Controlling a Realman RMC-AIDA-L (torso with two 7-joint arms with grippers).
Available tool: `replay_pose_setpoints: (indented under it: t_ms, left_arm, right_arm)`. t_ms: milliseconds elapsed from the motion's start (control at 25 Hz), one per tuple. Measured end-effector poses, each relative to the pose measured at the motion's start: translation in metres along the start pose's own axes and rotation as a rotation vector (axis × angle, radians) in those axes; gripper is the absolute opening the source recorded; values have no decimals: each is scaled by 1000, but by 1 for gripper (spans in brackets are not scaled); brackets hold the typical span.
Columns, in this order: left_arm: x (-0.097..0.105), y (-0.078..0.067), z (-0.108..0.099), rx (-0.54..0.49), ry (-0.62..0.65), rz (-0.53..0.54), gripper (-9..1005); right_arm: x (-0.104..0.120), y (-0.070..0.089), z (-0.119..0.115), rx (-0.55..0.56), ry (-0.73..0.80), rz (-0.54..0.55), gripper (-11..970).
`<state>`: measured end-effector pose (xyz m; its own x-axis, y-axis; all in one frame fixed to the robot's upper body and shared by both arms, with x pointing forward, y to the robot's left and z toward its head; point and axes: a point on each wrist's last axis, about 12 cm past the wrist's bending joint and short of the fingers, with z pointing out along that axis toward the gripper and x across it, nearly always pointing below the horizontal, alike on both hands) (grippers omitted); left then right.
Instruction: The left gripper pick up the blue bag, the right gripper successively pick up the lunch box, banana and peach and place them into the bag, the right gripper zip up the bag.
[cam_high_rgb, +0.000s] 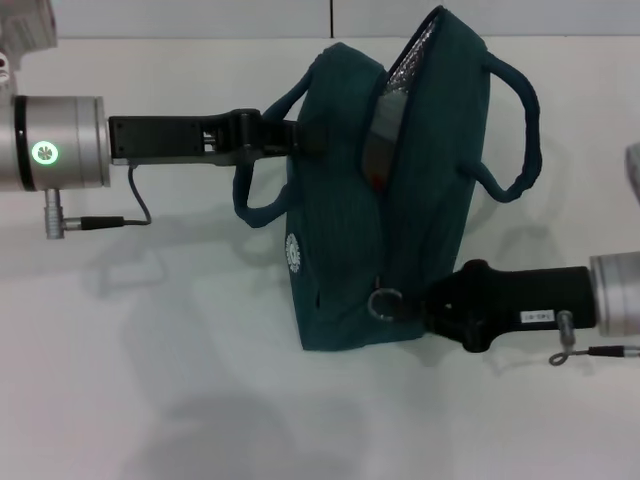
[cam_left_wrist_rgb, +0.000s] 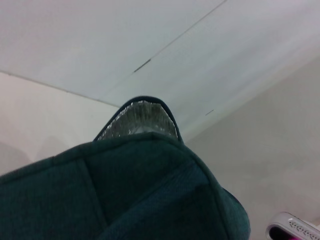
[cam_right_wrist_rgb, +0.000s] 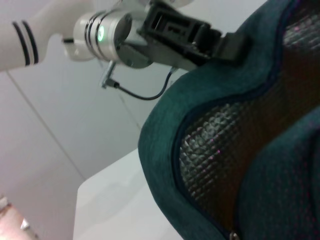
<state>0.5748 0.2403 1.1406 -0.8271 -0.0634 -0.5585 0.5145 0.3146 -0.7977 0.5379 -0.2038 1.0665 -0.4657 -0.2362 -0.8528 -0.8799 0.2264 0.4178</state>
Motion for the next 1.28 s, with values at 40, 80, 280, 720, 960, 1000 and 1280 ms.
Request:
replay_pose_setpoints:
  t_ms: [40,80,280,720,960,1000,1280]
  left_arm:
    - [0,0,0,0,-4,9,53]
    - [0,0,-1,1,-7,19,53]
    - [0,0,0,6,-9,44,68]
    - [-3,5,-13,54,-168,187,291]
    - [0,14,-38,5,-332,262,534]
    - [2,16,-41,-3,-348,271,551]
    - [45,13,-57,58,-358,330,637]
  right_arm:
    - [2,1,-4,9,-21,2,16]
    - [3,2,-8,15,-46,-4,16]
    - [0,13,-23,4,-153,-99,16]
    - [-19,22,-27,-54,-262,-232,17]
    - [-27,16,-14,-86,-215,-228,17]
    - [-28,15,-13,-86,-209,-228,17]
    - [-31,12,-9,-80,-189,-235,16]
